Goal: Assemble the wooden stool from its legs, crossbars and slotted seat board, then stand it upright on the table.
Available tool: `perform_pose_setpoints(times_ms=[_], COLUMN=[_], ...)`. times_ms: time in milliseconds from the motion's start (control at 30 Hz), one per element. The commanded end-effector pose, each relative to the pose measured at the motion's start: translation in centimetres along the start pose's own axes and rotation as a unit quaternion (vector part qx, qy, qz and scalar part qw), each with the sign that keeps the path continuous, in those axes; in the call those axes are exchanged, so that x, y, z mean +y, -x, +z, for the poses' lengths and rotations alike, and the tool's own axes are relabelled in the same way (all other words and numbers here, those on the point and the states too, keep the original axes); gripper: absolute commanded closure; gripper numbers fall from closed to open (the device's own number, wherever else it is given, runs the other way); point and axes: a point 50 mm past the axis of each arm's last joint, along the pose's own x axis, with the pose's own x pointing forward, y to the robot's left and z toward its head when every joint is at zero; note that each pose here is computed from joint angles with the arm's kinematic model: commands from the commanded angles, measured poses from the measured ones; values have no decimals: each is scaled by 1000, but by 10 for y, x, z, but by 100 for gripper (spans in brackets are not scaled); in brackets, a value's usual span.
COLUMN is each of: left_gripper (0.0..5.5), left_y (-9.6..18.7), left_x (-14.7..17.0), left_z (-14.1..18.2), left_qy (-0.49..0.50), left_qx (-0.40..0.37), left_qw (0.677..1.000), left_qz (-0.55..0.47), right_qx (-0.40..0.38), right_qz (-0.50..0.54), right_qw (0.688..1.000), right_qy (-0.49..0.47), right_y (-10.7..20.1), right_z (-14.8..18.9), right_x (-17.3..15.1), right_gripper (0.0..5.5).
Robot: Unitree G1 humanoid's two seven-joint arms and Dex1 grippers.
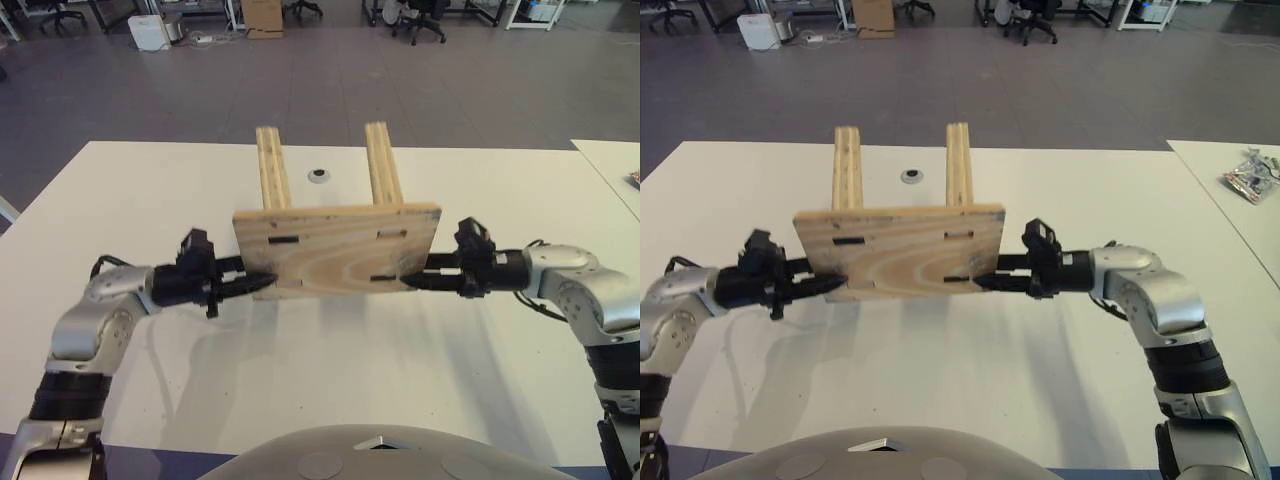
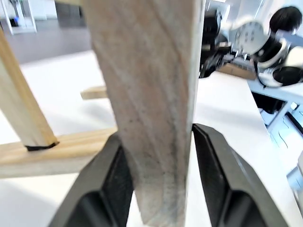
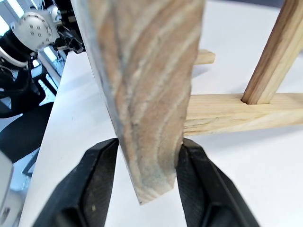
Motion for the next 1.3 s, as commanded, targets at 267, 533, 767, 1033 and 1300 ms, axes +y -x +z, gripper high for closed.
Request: perform_pose_setpoints(times_ms=[267,533,767,1033,1300], left_gripper=[378,378,378,343,207], left_y=[-51,-59,-67,-81,-42], left_x=[46,64,86,81,88], left_z=[142,140,123,72,69], left_qy=[108,251,385,500,388], left_qx=[-210,-250,-248,-199,-165], left_qw=[949,885,814,771,814], left_qz=[207,303,358,341,400], right_qx=[-266,-372,-271,-235,-288], right_qz=[85,-56,-304,-349,-388], right_qw=[960,916,829,771,784], right_qy=[28,-140,-383,-478,-390], right_y=[-18,-15,-47,-57,-20], right_z=[154,193,125,96,115], right_x=[34,4,-44,-42,-54], right_gripper=[369,369,369,290,132])
